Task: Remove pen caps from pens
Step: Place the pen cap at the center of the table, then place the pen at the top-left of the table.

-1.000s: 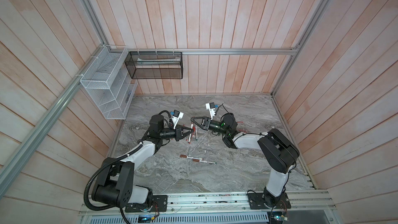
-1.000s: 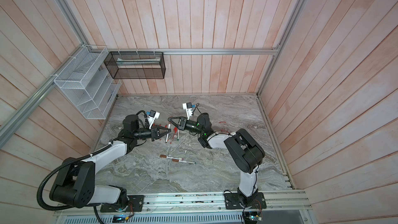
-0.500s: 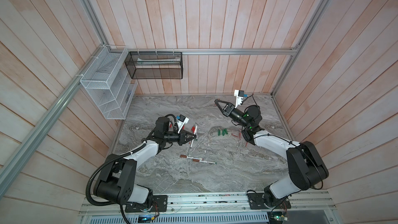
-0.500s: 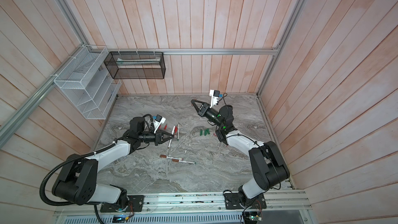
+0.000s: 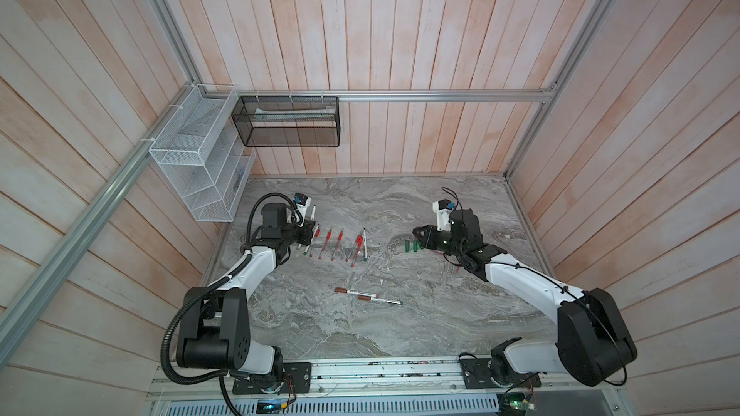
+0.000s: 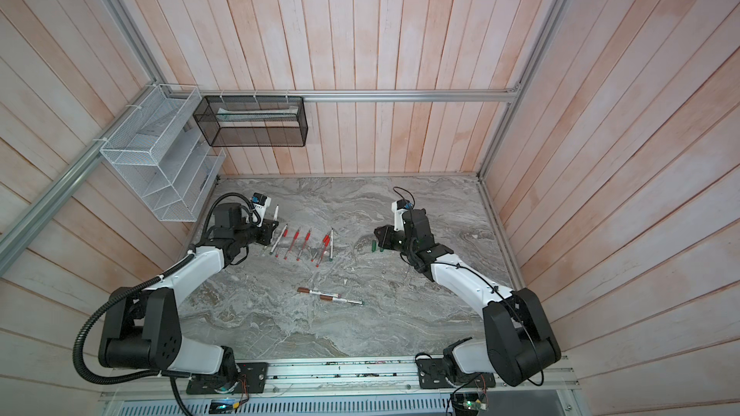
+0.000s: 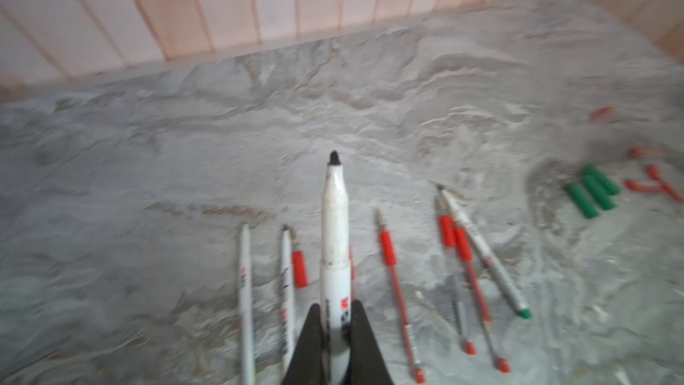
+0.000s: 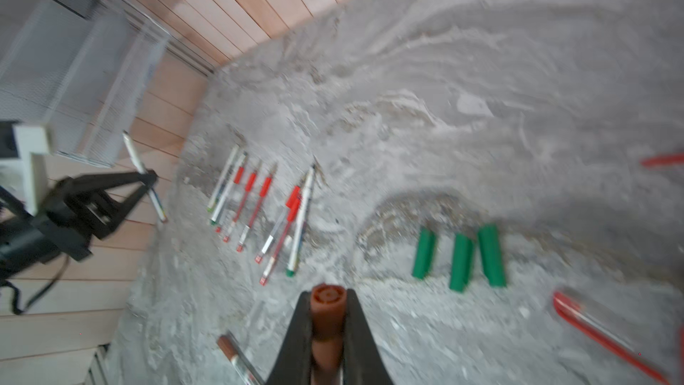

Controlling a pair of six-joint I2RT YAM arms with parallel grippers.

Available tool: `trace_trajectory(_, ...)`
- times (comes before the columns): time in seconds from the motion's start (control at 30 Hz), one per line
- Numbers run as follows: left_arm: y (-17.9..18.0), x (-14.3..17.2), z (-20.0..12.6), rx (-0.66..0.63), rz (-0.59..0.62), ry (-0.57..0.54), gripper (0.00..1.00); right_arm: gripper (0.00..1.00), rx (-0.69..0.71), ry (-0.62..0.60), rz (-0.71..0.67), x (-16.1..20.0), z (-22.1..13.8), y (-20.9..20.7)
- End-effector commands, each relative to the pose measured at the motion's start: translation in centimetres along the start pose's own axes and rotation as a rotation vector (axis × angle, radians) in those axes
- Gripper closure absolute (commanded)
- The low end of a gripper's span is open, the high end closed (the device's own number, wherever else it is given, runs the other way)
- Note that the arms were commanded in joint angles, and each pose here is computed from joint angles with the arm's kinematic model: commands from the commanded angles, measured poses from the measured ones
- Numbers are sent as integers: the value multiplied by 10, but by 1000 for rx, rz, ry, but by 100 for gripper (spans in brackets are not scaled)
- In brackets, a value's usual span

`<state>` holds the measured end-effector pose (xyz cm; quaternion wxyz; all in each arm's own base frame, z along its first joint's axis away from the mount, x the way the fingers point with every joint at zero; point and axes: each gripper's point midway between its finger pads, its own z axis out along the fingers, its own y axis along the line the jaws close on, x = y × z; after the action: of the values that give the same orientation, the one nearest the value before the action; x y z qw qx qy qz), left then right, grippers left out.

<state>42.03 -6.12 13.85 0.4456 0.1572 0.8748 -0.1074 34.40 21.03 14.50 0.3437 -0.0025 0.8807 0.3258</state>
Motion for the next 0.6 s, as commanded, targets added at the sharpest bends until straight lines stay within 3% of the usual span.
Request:
trace_trajectory(0.0, 43, 9, 1, -173, 46, 73, 100, 100, 151, 150, -33, 42, -3, -40)
trace_trajectory(0.17, 58, 25, 10, -229, 88, 135, 100, 100, 189, 218, -35, 66, 3, -59)
trace_trajectory(0.43, 112, 44, 21, -383, 66, 254, 100, 100, 254, 328, -46, 90, 15, -82)
trace_trajectory(0.57, 116, 56, 28, -364, 32, 274, 100, 100, 269, 343, -52, 93, 20, -87)
